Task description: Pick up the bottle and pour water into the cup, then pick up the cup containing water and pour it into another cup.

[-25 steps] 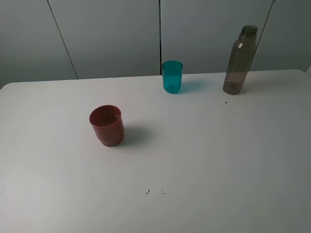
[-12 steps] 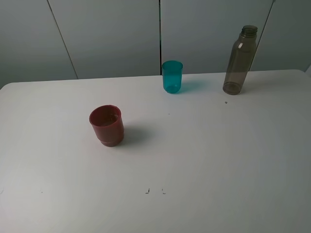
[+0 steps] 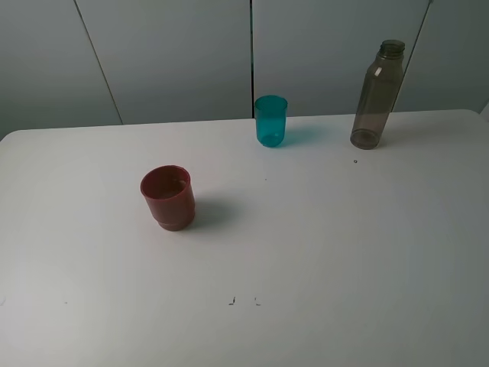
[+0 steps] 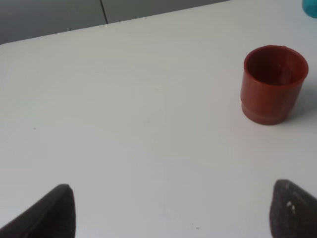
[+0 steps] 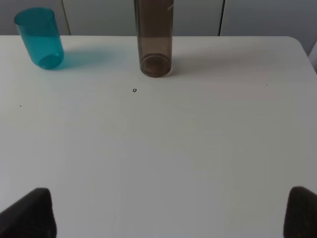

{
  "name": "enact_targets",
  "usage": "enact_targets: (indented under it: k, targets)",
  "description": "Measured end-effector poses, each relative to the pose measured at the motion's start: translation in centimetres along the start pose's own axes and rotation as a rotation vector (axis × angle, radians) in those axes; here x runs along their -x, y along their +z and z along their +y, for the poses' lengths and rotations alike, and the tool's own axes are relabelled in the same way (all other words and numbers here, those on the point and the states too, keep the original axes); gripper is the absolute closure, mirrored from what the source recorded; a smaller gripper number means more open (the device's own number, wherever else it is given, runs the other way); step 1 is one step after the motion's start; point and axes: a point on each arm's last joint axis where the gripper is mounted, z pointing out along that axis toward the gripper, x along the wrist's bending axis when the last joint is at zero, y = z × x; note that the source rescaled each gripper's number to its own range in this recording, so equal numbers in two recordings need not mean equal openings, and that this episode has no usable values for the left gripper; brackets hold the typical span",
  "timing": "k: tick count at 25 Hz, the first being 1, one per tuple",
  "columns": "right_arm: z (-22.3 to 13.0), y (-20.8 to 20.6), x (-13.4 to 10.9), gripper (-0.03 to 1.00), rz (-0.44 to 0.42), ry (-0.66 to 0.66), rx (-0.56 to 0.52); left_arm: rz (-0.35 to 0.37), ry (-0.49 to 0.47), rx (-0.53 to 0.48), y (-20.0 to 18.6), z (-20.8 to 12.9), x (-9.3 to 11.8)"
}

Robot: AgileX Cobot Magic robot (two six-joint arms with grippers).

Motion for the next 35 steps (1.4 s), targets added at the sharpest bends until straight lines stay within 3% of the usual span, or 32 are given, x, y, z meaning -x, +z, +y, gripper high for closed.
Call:
enact_targets:
  k: [12,35]
  targets:
    - [-0.01,-0.02,0.02,-0.03,0.046,-0.022,0.001,0.000,0.000,0.000,0.00,0.00,0.00]
    - [-0.01,-0.02,0.02,-0.03,0.045,-0.014,0.000,0.000,0.000,0.000,0.00,0.00,0.00]
